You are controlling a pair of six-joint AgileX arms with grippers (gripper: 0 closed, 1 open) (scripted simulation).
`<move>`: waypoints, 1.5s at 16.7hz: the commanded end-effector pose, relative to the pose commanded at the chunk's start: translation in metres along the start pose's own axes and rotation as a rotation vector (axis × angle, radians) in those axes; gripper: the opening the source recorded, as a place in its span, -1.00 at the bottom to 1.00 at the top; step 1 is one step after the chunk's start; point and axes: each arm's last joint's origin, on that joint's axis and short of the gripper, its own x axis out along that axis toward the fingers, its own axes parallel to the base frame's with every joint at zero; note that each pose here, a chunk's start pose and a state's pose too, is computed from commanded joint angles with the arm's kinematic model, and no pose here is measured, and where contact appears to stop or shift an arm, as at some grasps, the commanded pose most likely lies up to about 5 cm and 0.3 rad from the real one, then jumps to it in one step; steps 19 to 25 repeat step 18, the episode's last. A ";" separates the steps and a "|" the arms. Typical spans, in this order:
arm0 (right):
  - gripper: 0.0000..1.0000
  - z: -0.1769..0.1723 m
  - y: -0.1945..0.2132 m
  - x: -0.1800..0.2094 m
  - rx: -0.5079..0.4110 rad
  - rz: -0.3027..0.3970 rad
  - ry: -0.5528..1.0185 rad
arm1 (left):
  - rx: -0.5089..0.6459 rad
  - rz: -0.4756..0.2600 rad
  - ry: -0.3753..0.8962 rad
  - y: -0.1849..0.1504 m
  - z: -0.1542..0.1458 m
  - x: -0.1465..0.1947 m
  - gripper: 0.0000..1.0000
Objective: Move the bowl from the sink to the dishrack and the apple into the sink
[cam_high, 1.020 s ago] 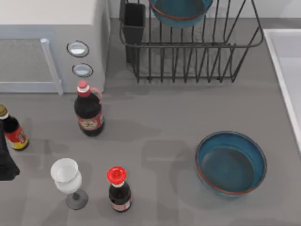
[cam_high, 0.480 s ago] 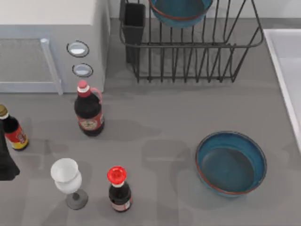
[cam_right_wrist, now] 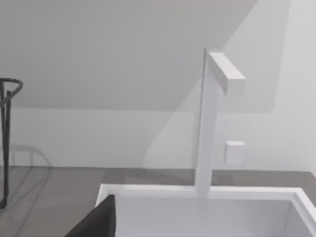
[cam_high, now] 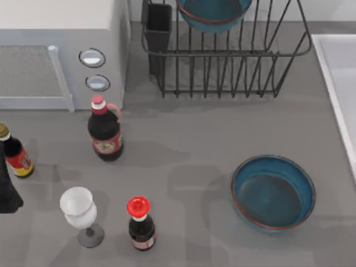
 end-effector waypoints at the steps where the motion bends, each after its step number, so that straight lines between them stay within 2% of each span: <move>1: 1.00 0.009 0.008 -0.010 -0.004 0.001 -0.013 | 0.000 0.000 0.000 0.000 0.000 0.000 1.00; 6: 1.00 0.029 0.044 -0.063 -0.001 0.006 -0.058 | 0.000 0.000 0.000 0.000 0.000 0.000 1.00; 11: 1.00 0.011 0.064 -0.097 0.022 0.014 -0.023 | 0.000 0.000 0.000 0.000 0.000 0.000 1.00; 16: 1.00 -0.006 0.070 -0.107 0.028 0.018 0.019 | 0.000 0.000 0.000 0.000 0.000 0.000 1.00; 25: 1.00 -0.006 0.071 -0.107 0.028 0.018 0.019 | 0.000 0.000 0.000 0.000 0.000 0.000 1.00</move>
